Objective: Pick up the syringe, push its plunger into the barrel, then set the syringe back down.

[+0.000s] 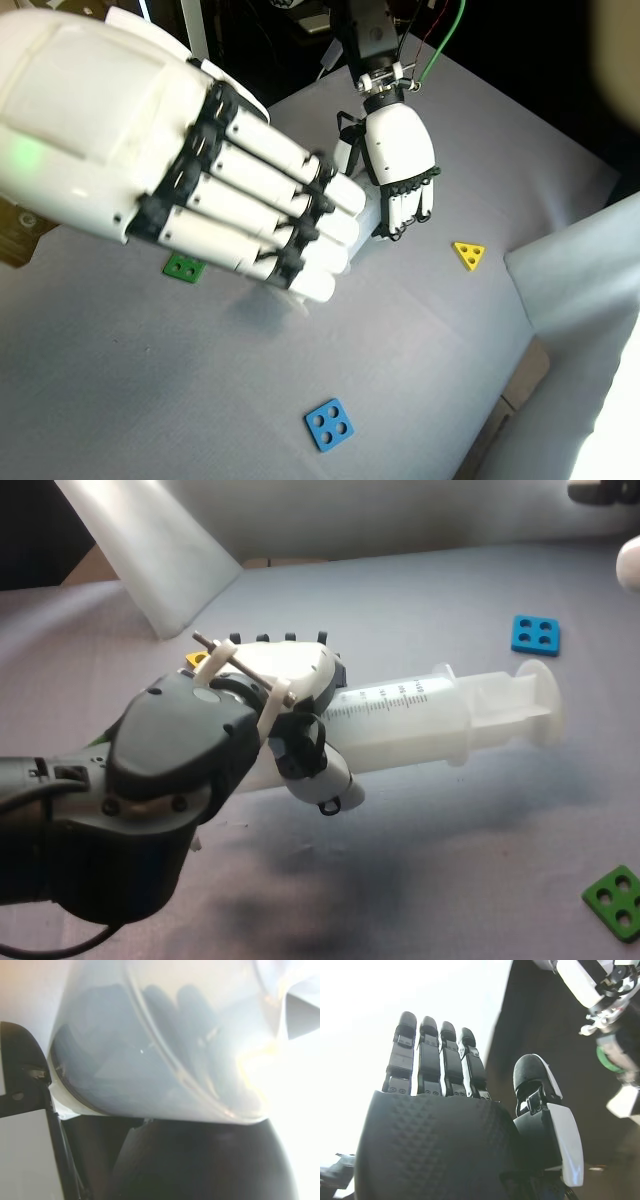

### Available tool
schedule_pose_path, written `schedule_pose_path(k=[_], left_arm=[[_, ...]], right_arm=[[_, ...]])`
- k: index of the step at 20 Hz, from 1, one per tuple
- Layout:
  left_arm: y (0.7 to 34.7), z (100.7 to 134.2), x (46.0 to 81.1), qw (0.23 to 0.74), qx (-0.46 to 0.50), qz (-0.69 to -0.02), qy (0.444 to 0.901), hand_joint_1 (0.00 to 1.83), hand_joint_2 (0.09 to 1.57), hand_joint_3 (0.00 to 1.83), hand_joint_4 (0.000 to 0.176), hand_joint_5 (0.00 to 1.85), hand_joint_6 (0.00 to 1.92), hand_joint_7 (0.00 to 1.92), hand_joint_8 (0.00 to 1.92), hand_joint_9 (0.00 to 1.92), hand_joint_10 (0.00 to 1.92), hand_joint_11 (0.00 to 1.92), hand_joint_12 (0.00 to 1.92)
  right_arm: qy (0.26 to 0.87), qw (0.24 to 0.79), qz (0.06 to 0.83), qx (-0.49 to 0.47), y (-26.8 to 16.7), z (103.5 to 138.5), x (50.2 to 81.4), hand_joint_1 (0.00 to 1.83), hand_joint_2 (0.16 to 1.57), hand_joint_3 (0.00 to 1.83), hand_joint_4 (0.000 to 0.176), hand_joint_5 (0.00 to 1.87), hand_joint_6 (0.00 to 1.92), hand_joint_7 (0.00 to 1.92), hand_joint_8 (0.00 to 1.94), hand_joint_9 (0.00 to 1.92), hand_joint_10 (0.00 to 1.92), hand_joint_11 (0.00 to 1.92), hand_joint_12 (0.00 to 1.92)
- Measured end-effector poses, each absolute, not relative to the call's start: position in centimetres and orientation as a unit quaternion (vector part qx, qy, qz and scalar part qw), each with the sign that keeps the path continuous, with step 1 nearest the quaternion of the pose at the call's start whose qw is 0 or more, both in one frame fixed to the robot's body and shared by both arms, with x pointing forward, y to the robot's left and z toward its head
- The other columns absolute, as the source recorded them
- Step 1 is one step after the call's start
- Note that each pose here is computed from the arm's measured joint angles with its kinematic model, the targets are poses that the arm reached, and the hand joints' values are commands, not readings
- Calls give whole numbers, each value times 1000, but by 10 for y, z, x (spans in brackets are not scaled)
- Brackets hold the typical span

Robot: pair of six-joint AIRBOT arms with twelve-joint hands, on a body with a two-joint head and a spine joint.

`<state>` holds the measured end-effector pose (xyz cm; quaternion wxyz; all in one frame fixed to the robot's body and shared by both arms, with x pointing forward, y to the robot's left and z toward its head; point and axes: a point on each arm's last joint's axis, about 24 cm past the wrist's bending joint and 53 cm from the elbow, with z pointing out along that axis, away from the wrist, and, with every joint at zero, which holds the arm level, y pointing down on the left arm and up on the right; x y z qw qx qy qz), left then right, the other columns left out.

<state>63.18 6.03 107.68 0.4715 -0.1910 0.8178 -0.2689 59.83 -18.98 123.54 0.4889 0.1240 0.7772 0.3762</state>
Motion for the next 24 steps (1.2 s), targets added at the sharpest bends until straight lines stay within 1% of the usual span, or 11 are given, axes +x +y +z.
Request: schedule_pose_path(k=[1, 3, 4, 7, 10, 11, 14, 15, 20, 23, 24], left_arm=[[61, 1077, 631, 465, -199, -273, 818, 1336, 1216, 1, 0, 871, 1092, 722, 1403, 649, 1544, 386, 1567], [63, 1078, 631, 456, -214, -281, 817, 1340, 1205, 0, 0, 866, 1120, 753, 1365, 680, 1493, 427, 1526], [65, 1079, 630, 449, -226, -284, 816, 1343, 1200, 0, 0, 875, 1099, 766, 1344, 690, 1490, 437, 1531], [66, 1087, 632, 438, -251, -304, 808, 1338, 1212, 1, 0, 860, 1112, 741, 1382, 662, 1529, 395, 1568], [64, 1093, 630, 421, -273, -326, 801, 1337, 1212, 0, 0, 850, 1156, 749, 1358, 665, 1515, 398, 1561], [64, 1095, 629, 418, -280, -329, 799, 1339, 1209, 0, 0, 857, 1144, 757, 1344, 670, 1509, 397, 1551], [66, 1108, 631, 414, -300, -352, 784, 1340, 1204, 0, 0, 870, 1123, 759, 1342, 677, 1497, 409, 1531], [67, 1110, 631, 412, -305, -357, 781, 1339, 1207, 1, 0, 861, 1142, 751, 1349, 677, 1497, 417, 1515], [65, 1116, 629, 405, -314, -377, 772, 1341, 1201, 0, 0, 876, 1112, 759, 1335, 684, 1489, 425, 1502], [63, 1119, 629, 401, -315, -387, 768, 1339, 1206, 0, 0, 872, 1121, 749, 1351, 672, 1506, 411, 1536], [63, 1120, 628, 399, -318, -391, 766, 1336, 1212, 1, 0, 870, 1119, 737, 1371, 653, 1529, 366, 1587]], right_arm=[[777, 482, 382, 136, -190, 1234, 596, 0, 1449, 0, 0, 147, 0, 126, 0, 101, 0, 0, 283], [773, 464, 399, 166, -189, 1233, 593, 0, 1449, 0, 0, 149, 2, 129, 2, 104, 1, 0, 283], [772, 456, 406, 178, -189, 1232, 593, 0, 1447, 0, 0, 154, 2, 139, 3, 115, 4, 0, 308], [763, 435, 427, 217, -191, 1232, 593, 0, 1443, 0, 0, 148, 0, 128, 1, 111, 2, 0, 290], [757, 425, 434, 241, -197, 1232, 595, 0, 1445, 0, 0, 147, 0, 110, 0, 92, 0, 0, 304], [755, 422, 437, 248, -199, 1232, 595, 0, 1446, 0, 0, 147, 0, 120, 4, 91, 0, 0, 303], [752, 413, 437, 270, -205, 1229, 595, 0, 1445, 0, 0, 153, 5, 123, 3, 98, 2, 0, 277], [752, 411, 436, 275, -206, 1228, 595, 0, 1445, 0, 0, 157, 4, 129, 3, 101, 3, 0, 295], [750, 390, 430, 318, -214, 1217, 595, 0, 1447, 0, 0, 153, 1, 128, 1, 103, 2, 0, 300], [745, 377, 429, 344, -218, 1212, 595, 0, 1446, 0, 0, 159, 1, 132, 0, 107, 2, 0, 321], [743, 369, 426, 360, -221, 1208, 594, 0, 1445, 0, 0, 159, 1, 131, 0, 104, 0, 0, 306]])
